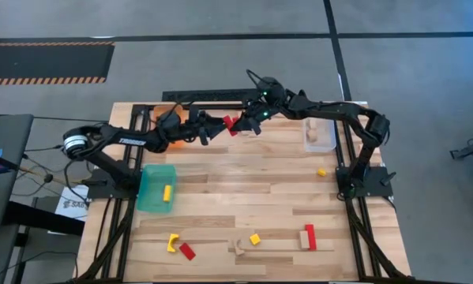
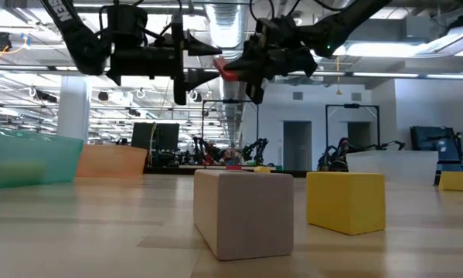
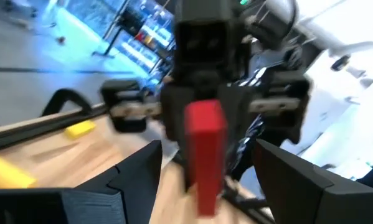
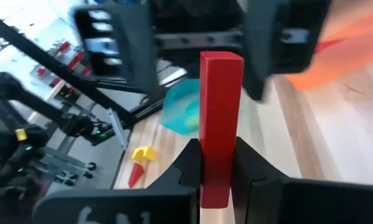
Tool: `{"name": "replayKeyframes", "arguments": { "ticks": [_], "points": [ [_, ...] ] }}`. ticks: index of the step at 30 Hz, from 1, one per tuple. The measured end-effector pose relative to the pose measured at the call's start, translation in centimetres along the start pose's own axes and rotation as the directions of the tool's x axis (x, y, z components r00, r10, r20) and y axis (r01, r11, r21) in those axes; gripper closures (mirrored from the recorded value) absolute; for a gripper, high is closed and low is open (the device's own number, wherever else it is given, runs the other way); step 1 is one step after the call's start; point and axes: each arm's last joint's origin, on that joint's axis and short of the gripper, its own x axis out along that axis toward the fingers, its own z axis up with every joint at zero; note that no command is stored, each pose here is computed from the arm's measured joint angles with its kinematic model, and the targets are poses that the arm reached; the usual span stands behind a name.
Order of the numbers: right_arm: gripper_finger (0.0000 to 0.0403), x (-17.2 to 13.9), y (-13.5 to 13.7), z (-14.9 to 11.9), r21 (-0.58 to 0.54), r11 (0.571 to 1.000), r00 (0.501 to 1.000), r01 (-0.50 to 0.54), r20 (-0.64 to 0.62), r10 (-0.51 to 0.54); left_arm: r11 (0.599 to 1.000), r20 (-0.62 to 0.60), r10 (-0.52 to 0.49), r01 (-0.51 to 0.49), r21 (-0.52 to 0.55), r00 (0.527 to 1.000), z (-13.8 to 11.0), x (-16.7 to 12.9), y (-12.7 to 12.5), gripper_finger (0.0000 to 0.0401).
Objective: Sort & place blocks by color
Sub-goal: Put the red wooden block into the orange bin
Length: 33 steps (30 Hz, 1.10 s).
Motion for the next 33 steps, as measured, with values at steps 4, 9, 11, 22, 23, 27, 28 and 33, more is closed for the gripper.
{"name": "replayKeyframes", "arguments": {
  "ticks": [4, 9, 11, 22, 23, 27, 28, 33],
  "points": [
    [0.0356, 0.3, 0.2, -0.1, 0.024, 1.000, 1.000, 0.008, -0.001, -0.008, 1.000, 0.055, -0.001, 0.001, 0.006, 0.999, 0.0, 0.2, 0.1, 0.0166],
    [0.0356, 0.7, 0.4, -0.2, 0.024, 0.998, 0.999, 0.050, 0.008, -0.050, 1.000, 0.052, 0.005, -0.006, 0.016, 0.999, 0.1, 0.3, 0.1, 0.0166],
    [0.0356, 0.8, 0.4, -0.3, 0.026, 0.998, 0.998, 0.063, 0.011, -0.063, 1.000, 0.048, 0.004, -0.005, 0.015, 0.999, 0.1, 0.3, 0.1, 0.0166],
    [0.0353, 1.5, 0.9, -0.5, 0.026, 0.996, 0.996, 0.086, 0.016, -0.086, 0.999, 0.024, 0.032, -0.031, -0.014, 0.999, -0.2, 0.3, 0.4, 0.0324],
    [0.0349, 1.5, 1.0, -0.5, 0.021, 0.996, 0.996, 0.085, 0.016, -0.085, 0.999, 0.022, 0.029, -0.029, -0.014, 0.999, -0.2, 0.3, 0.4, 0.0347],
    [0.0318, 1.6, 1.1, -0.5, 0.018, 0.997, 0.997, 0.080, 0.015, -0.080, 1.000, 0.008, 0.004, -0.004, -0.007, 1.000, -0.1, 0.3, 0.4, 0.0374],
    [0.0307, 1.6, 1.1, -0.5, 0.021, 0.996, 0.996, 0.084, 0.016, -0.085, 1.000, 0.006, 0.003, -0.003, -0.007, 1.000, -0.1, 0.2, 0.4, 0.0374],
    [0.0251, 1.2, 0.7, -0.3, 0.030, 0.996, 0.996, 0.087, 0.021, -0.088, 0.999, -0.011, 0.040, -0.041, -0.013, 0.999, 1.4, -0.6, 1.2, 0.0374]
  ]
}}
